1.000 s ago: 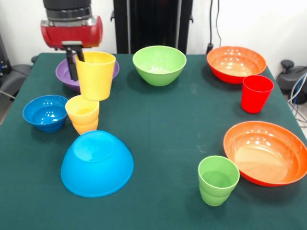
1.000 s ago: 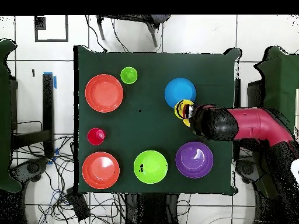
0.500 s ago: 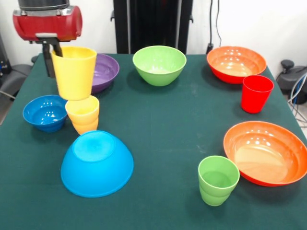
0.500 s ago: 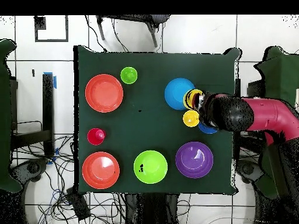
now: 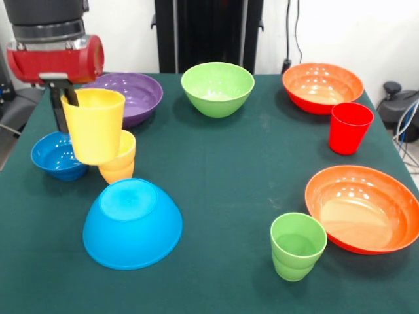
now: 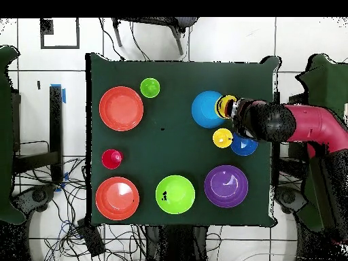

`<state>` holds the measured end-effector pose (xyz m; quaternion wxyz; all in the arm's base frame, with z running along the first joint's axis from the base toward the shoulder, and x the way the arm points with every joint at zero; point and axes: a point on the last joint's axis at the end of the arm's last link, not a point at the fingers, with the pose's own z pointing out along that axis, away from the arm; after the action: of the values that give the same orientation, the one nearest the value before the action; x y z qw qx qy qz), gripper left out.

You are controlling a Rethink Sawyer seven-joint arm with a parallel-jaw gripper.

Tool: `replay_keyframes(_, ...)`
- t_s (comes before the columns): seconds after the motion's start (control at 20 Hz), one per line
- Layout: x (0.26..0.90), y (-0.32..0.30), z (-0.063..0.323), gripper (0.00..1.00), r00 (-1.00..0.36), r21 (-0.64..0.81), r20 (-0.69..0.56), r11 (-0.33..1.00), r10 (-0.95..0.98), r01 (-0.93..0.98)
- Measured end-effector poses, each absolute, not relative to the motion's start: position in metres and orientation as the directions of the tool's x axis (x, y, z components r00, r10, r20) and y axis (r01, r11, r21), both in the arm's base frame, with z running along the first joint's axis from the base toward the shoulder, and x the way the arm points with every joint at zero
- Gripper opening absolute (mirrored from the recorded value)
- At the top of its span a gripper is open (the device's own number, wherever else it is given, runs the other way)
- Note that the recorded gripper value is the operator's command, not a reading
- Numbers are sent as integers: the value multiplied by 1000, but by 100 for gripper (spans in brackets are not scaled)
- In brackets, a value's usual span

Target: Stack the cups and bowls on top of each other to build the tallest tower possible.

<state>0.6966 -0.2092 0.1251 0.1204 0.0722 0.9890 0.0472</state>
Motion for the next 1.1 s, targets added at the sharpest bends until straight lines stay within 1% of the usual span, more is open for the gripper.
replay_keyframes(0.3,696,-200,108,0,-965,144,-215,983,147,118)
replay_keyframes(0.9,695,-200,103,0,-968,134,-215,985,133,106)
replay_keyframes(1.1,689,-199,87,0,-972,119,-206,989,109,86)
